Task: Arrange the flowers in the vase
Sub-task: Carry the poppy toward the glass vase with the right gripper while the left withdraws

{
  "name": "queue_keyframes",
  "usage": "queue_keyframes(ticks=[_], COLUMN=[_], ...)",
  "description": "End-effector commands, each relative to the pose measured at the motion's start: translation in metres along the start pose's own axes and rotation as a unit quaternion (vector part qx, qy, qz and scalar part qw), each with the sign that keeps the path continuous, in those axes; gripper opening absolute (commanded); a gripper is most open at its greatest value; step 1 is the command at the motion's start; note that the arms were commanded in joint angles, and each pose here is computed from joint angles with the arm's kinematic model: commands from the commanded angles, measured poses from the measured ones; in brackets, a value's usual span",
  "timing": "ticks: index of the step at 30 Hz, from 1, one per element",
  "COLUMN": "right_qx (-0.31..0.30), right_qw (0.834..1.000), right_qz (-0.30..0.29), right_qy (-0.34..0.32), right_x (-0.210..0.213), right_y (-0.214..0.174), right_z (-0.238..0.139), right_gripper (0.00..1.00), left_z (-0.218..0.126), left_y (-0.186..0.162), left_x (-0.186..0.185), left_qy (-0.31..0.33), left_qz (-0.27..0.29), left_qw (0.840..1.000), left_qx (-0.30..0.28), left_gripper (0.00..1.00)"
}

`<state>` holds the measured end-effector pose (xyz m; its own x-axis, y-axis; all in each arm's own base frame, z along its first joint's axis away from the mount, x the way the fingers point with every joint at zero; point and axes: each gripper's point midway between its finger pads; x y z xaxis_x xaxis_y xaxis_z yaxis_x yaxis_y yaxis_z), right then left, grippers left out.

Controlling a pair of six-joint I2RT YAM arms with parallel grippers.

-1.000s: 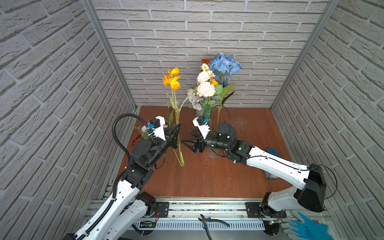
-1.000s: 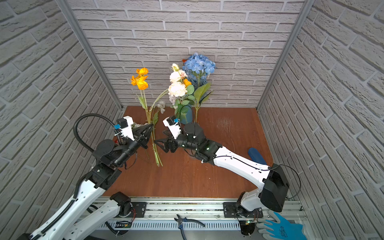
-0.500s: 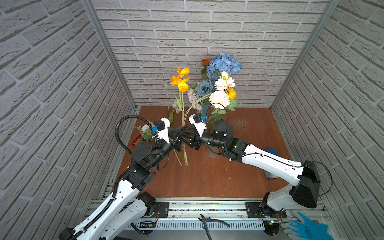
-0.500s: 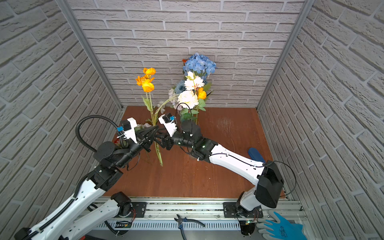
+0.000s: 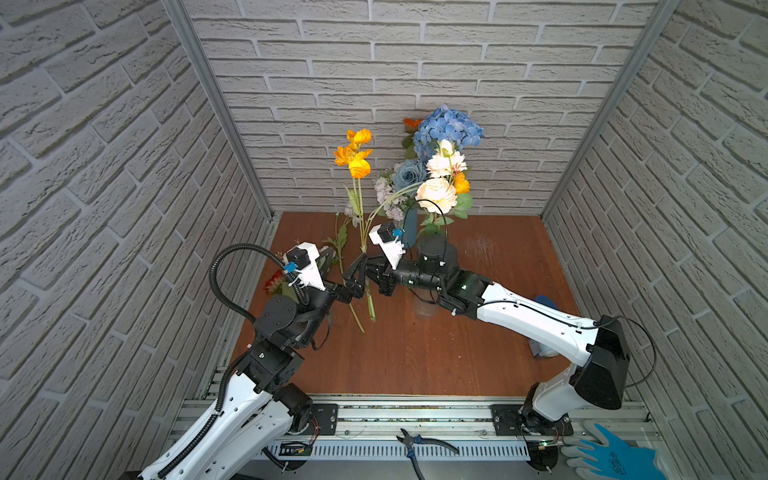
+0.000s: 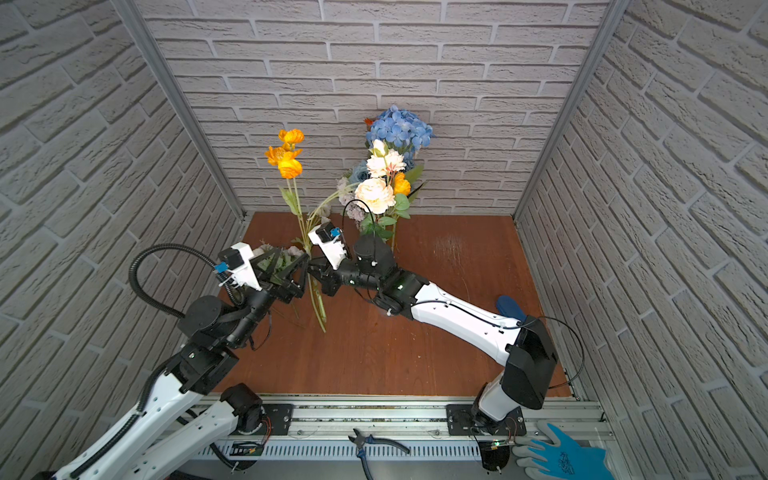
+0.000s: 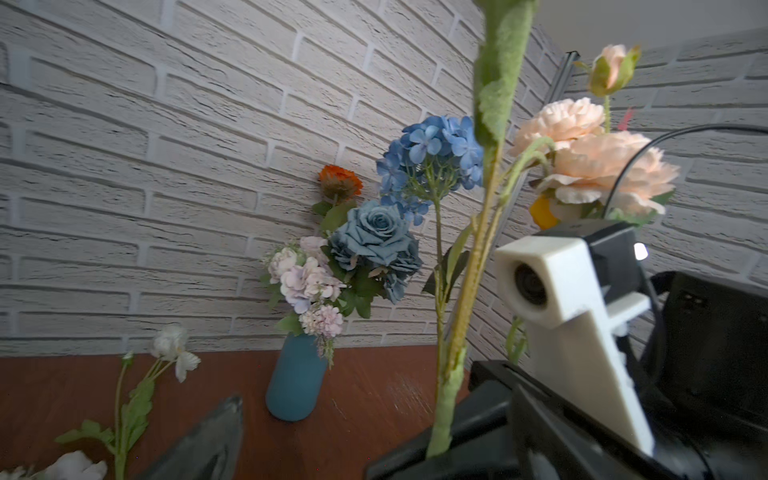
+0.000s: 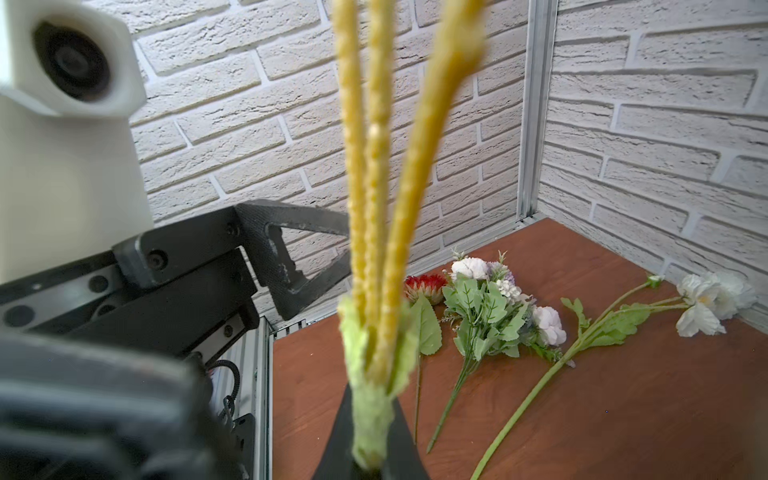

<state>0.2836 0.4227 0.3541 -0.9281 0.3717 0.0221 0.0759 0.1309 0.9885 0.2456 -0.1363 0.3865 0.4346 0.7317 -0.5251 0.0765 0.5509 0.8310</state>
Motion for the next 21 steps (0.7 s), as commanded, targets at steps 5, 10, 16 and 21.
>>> queue_keyframes(ticks=[5,10,16,21], right_qx=[0.022,0.02,-0.014,-0.028], right_qw=[0.996,0.992,0.986,0.982], right_qz=[-0.084,-0.118,-0.161,-0.18], right_qy=[-0.025,-0.028,-0.039,-0.057], right_x=[-0.006,-0.004,0.001,0.001], right_y=[0.017,0.033,0.072,0.084], right_z=[0.003,0.002,-0.019,-0.038], right_gripper=[0.06,0.06,0.06,0.06], left_z=[-0.02,-0.02,-0.011,0.005], left_y=[0.004,-0.002,-0.015,-0.028], left_x=[0.072,0.093,0.106,0.106], left_qy=[0.172,0.204,0.214,0.203], left_qz=[-0.03,-0.044,-0.058,-0.066], left_qw=[0.983,0.977,0.975,0.977], left_qx=[-0.052,-0.047,-0.026,0.002], left_gripper=[0.98,0.98,0.98,0.98])
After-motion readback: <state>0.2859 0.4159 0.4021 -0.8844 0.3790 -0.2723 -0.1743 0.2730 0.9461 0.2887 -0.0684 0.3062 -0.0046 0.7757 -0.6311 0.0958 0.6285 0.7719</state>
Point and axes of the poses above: each gripper's point midway between its finger pads, its own z axis out along the fingers, its own x axis along the line the jaws close on, y = z × x, and after that the axes turned 12 degrees about -z, right-handed
